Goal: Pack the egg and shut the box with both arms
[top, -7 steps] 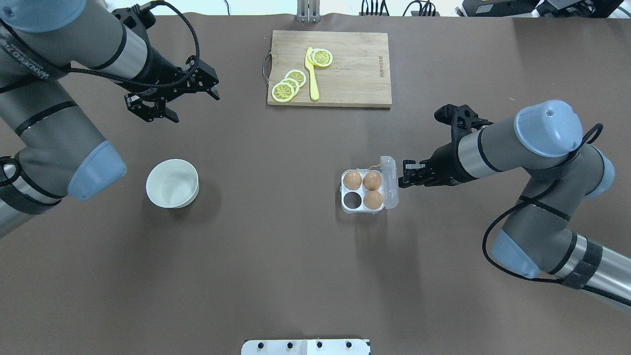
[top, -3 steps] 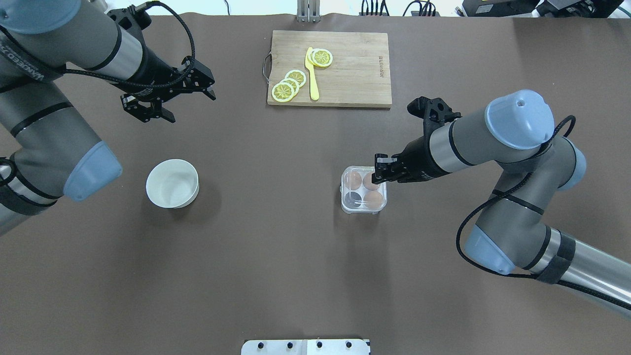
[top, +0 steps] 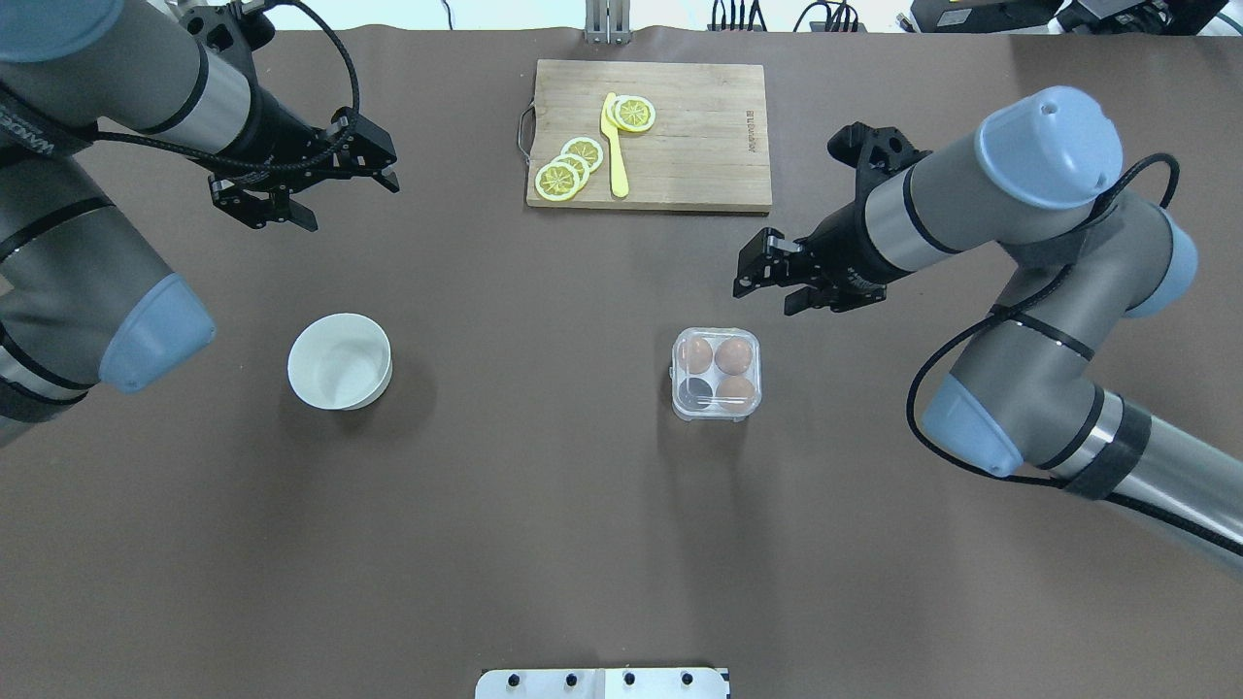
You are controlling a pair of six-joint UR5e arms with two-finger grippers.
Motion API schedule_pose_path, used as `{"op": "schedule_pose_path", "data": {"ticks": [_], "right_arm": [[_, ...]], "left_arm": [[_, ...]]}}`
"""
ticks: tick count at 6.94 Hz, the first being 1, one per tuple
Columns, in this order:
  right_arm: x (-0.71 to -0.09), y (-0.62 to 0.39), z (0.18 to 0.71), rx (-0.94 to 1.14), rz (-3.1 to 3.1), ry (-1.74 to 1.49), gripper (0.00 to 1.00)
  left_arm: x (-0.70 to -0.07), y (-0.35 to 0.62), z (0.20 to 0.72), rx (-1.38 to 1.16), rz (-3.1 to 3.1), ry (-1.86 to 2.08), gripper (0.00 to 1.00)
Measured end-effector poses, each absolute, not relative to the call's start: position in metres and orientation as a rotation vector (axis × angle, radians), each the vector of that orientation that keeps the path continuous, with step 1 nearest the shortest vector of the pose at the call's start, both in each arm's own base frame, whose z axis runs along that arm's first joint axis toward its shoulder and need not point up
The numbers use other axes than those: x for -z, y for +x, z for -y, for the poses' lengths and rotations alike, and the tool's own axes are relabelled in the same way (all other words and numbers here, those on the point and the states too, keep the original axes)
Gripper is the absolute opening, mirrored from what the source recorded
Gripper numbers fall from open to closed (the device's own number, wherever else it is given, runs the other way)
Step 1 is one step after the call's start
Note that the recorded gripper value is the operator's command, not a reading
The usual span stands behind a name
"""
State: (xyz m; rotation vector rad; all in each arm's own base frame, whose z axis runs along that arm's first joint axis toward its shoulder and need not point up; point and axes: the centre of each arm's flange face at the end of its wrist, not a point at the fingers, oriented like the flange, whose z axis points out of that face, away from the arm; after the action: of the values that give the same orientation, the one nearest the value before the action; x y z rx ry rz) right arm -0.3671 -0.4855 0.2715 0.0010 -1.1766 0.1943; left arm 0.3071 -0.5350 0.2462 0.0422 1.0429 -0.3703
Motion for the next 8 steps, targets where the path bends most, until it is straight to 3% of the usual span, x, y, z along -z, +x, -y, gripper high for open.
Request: {"op": "schedule_pose_path", "data": {"ticks": [2,4,8], "right_arm": [[-0.297,-0.286,0.539,-0.204,1.052,0.005,1.00],[-0.355,-0.190,0.573,-0.077,0.903,0.049,1.00],[-0.486,-0.028,0.568,0.076,0.770,0.016,1.00]], "left_arm": [[-0.274,0.262,0.551,0.296,-0.977,0.167,0.98],[-0.334,0.197,0.538,0.150,-0.881,0.265,0.98],[-0.499,0.055,0.493,-0.134,-0.717,0.260,0.98]]}}
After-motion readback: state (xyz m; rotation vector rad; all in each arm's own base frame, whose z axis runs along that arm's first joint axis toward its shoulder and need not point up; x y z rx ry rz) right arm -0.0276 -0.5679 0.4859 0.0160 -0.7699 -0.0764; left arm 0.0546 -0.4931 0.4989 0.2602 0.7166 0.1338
